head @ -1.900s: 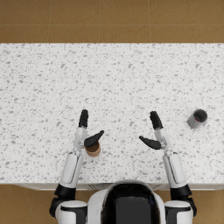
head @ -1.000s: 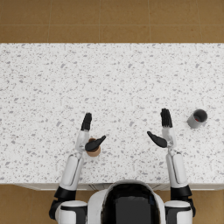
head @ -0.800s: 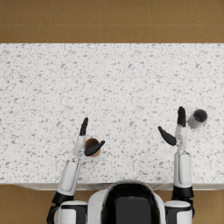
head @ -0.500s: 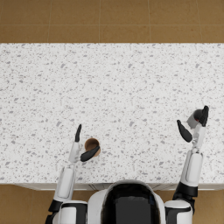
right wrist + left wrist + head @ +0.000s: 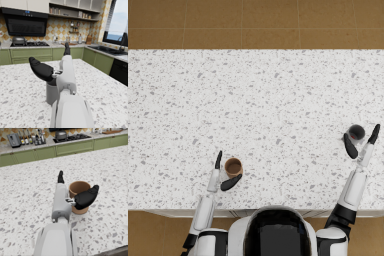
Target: Pick up two cups and pour the berry on the right into the cup on the left
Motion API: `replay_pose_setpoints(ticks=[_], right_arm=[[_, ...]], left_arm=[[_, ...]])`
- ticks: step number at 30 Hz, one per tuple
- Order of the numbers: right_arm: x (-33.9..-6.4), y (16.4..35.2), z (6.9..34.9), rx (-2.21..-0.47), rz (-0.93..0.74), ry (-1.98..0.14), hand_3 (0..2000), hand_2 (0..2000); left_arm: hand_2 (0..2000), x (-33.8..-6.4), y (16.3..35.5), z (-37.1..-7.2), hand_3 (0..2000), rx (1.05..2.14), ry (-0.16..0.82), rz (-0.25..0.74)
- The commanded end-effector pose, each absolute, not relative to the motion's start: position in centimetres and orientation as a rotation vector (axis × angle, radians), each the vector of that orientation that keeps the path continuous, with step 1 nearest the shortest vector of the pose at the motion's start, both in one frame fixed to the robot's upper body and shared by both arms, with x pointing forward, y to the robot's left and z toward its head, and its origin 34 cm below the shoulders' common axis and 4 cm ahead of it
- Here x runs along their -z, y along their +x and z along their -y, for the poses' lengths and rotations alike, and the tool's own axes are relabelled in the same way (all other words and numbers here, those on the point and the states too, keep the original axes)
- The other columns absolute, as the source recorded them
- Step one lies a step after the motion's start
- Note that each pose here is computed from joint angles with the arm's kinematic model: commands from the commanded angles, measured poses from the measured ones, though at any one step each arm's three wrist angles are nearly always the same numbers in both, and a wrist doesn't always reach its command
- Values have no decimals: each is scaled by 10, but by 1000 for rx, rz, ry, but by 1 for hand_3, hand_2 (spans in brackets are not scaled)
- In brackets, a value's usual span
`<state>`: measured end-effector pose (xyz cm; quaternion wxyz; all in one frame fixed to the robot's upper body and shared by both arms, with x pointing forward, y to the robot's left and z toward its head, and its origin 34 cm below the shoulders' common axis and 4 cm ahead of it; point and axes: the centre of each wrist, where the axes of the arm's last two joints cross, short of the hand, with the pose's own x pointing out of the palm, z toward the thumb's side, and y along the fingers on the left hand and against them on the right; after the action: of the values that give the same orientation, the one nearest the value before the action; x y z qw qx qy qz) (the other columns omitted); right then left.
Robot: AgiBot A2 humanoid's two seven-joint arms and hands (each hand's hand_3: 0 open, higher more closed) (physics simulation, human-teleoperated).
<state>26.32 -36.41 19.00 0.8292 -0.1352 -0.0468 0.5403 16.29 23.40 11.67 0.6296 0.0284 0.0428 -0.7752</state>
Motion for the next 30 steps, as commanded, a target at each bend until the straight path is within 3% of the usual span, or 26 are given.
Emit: replay_pose_setpoints(ticks=[1,8,30], right_arm=[[-181,272,372,-1133,78,-240,0,0],[-160,272,388,-1073,56,-146,0,0],[-102,300,377,-1114,-67,91,0,0]], left_arm=[[0,-107,163,-236,0,1766,36,-127],[0,-97,164,-230,0,1772,-6,-135],[0,-99,178,-214,0,1764,-33,-53]])
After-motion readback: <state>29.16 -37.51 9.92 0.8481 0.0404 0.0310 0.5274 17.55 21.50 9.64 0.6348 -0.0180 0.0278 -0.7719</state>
